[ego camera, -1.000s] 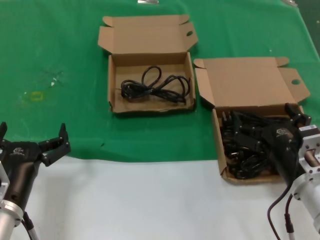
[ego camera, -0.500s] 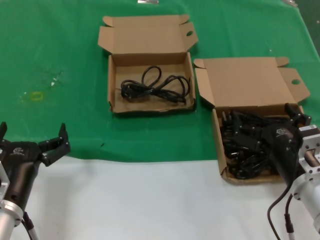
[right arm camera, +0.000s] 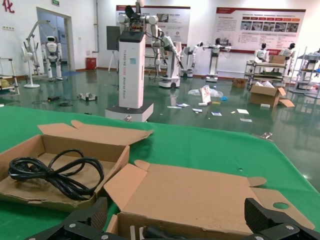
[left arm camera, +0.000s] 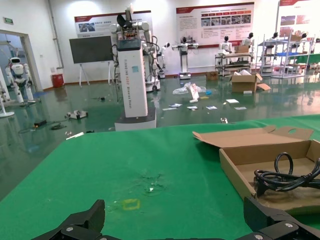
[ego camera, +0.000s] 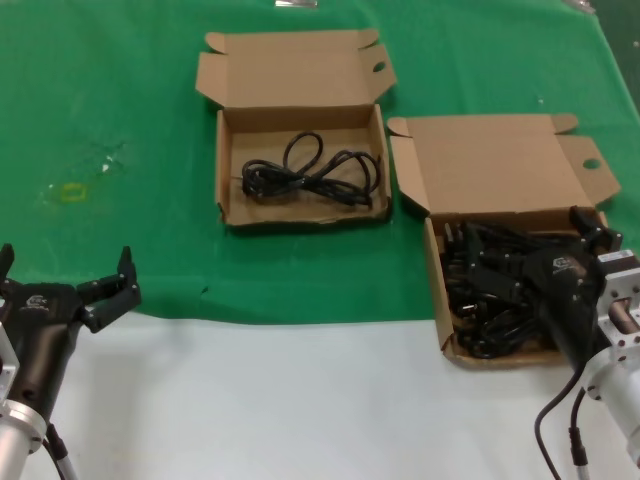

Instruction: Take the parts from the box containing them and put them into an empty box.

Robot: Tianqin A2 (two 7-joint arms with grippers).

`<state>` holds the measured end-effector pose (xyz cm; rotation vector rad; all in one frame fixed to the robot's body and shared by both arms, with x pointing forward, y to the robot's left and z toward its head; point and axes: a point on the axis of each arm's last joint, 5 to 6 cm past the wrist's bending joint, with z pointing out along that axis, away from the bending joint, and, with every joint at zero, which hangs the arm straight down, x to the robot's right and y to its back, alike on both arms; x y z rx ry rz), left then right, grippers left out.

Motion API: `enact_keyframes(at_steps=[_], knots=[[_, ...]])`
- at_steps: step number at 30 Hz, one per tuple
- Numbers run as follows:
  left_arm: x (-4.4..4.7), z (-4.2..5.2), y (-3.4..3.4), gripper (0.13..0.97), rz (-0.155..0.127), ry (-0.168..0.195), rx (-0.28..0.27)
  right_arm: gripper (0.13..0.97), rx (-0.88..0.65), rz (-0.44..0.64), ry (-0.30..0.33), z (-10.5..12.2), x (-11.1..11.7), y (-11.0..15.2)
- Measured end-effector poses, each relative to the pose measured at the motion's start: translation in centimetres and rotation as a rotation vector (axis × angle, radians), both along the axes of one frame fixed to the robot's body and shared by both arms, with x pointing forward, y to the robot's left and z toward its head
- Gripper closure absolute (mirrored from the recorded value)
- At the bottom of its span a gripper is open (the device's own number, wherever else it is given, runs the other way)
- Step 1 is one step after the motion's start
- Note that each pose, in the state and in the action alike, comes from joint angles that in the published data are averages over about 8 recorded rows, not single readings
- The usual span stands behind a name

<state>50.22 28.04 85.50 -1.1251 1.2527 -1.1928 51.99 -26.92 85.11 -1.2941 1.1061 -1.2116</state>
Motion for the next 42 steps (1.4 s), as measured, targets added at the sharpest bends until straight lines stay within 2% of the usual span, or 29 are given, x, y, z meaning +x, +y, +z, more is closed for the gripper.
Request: enact_keyframes(at_steps=[42], knots=[[0.00,0.00,0.00,0.132,0.000,0.000,0.000,0.130,0.000,0.000,0.000,0.00,0.00,0.00]])
